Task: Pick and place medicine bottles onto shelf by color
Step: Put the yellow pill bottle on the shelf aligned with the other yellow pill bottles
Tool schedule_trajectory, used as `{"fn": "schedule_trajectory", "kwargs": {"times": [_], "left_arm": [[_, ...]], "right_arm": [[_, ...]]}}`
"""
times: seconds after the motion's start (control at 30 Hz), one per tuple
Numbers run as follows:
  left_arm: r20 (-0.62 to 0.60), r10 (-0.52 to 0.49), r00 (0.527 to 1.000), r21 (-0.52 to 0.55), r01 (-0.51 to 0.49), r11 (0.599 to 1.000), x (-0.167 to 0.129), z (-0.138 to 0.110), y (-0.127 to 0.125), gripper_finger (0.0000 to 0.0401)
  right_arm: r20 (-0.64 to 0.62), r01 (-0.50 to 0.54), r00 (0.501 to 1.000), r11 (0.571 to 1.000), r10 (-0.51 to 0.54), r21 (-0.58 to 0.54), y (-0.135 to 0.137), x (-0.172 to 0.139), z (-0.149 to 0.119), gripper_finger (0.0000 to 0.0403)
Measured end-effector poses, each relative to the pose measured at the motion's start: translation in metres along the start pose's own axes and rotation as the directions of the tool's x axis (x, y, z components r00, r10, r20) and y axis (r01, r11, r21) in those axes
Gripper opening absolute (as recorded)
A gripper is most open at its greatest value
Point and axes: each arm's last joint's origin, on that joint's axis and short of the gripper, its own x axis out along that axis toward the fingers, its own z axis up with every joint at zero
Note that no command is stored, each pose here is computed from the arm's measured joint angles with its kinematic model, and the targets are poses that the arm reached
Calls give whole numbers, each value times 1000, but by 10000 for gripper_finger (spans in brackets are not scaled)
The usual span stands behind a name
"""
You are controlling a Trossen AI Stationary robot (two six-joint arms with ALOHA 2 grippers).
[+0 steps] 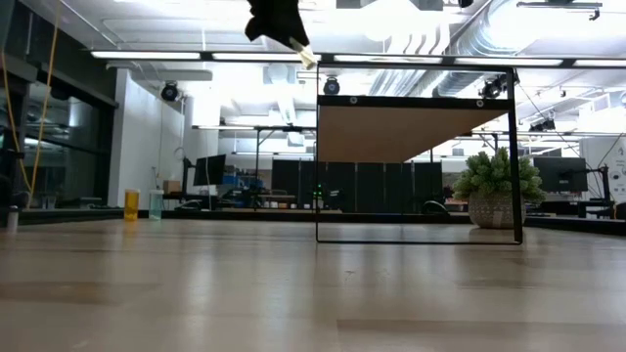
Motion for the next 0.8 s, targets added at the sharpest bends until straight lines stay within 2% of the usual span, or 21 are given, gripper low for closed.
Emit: {"fn": "schedule_trajectory", "kwargs": {"times": [0.13,0.3,0.5,0.8], "left_arm": [[8,-23,1000,-40,23,999,2,1,4,111],[12,-44,999,-86,45,995,2,2,6,111],[11,-54,998,-91,55,994,2,2,6,111],[13,-60,998,-113,61,992,2,2,6,111]], "right_arm": [[4,77,997,997,-77,30,-3,7,-3,197],[-21,127,992,989,-125,72,-10,21,-7,197],[-39,159,987,984,-156,83,-18,33,-10,193],[-28,174,985,981,-173,90,-25,36,-8,119]]}}
